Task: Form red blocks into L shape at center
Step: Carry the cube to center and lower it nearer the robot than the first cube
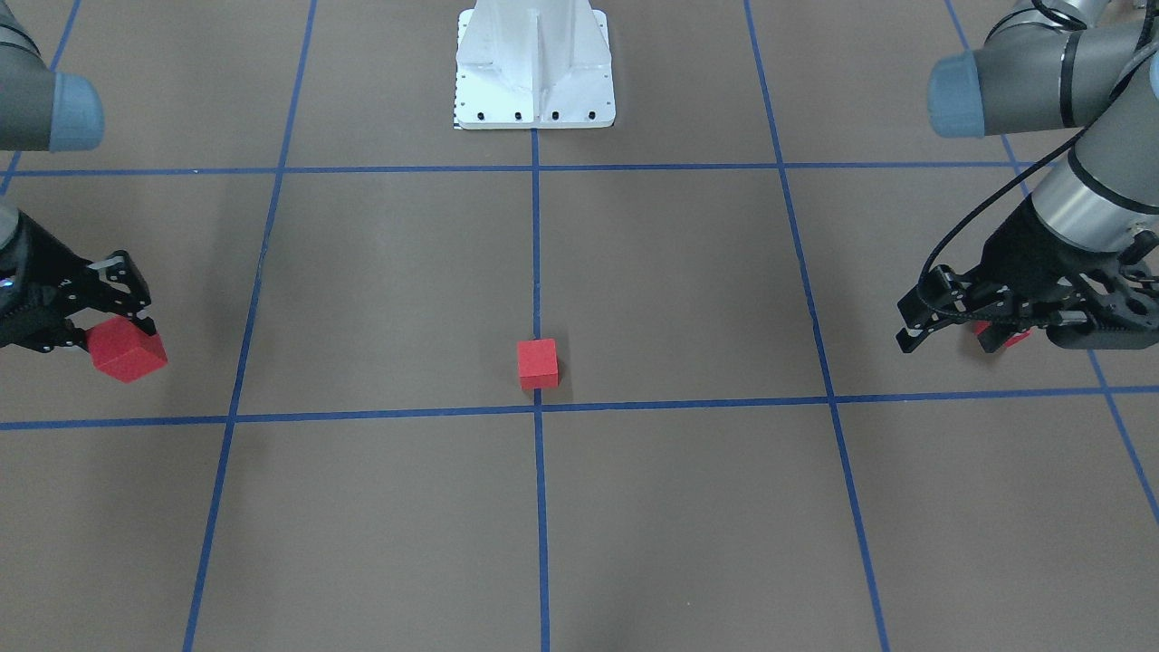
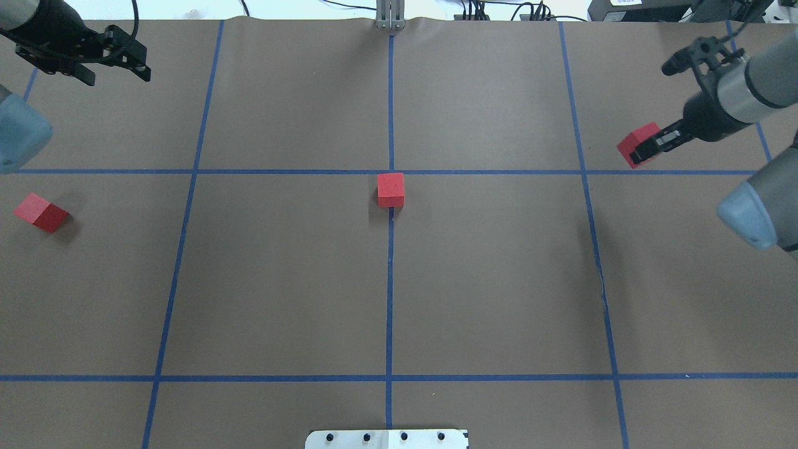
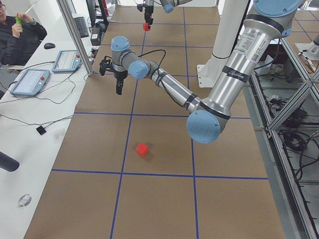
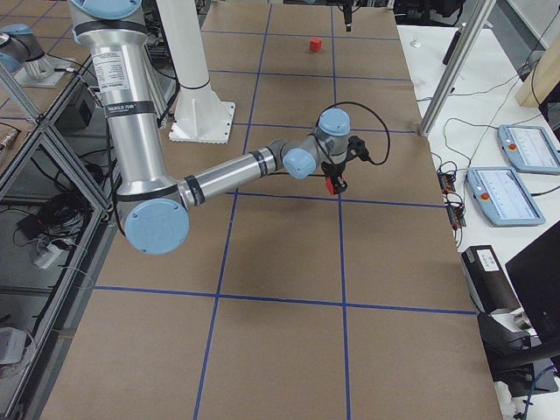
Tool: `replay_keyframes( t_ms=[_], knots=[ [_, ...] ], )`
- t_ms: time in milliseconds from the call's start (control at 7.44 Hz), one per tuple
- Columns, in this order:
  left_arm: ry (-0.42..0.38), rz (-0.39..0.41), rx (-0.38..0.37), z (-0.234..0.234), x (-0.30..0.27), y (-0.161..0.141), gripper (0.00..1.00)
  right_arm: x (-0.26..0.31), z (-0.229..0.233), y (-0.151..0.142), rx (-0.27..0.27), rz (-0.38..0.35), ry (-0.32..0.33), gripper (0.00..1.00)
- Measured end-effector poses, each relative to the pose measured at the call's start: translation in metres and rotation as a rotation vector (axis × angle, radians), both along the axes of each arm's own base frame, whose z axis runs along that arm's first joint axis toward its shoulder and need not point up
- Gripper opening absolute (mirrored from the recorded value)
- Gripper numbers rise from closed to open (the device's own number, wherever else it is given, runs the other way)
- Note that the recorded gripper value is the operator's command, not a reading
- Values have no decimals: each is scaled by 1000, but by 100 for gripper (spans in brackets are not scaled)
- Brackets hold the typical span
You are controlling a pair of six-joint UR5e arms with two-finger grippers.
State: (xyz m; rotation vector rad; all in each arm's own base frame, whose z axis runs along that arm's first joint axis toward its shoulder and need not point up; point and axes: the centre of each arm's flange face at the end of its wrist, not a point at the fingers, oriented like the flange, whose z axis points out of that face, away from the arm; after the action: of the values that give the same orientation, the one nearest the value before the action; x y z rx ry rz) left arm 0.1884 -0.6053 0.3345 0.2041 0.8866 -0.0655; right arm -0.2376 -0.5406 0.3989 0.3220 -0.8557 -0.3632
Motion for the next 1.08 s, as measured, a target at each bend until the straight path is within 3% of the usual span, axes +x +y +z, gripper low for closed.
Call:
replay_keyframes(
  t_ms=[269,672,1076],
  knots=[
    [-63,61,49,50,-31,3,99,-91,-80,18,-76,94,-26,0],
    [-97,92,58,86,-49,10,99,-223,-179,95,-179,196,-89,0],
    [-100,94,55,91,-50,11,99,-310,-215,148,-205,239,-49,0]
  ],
)
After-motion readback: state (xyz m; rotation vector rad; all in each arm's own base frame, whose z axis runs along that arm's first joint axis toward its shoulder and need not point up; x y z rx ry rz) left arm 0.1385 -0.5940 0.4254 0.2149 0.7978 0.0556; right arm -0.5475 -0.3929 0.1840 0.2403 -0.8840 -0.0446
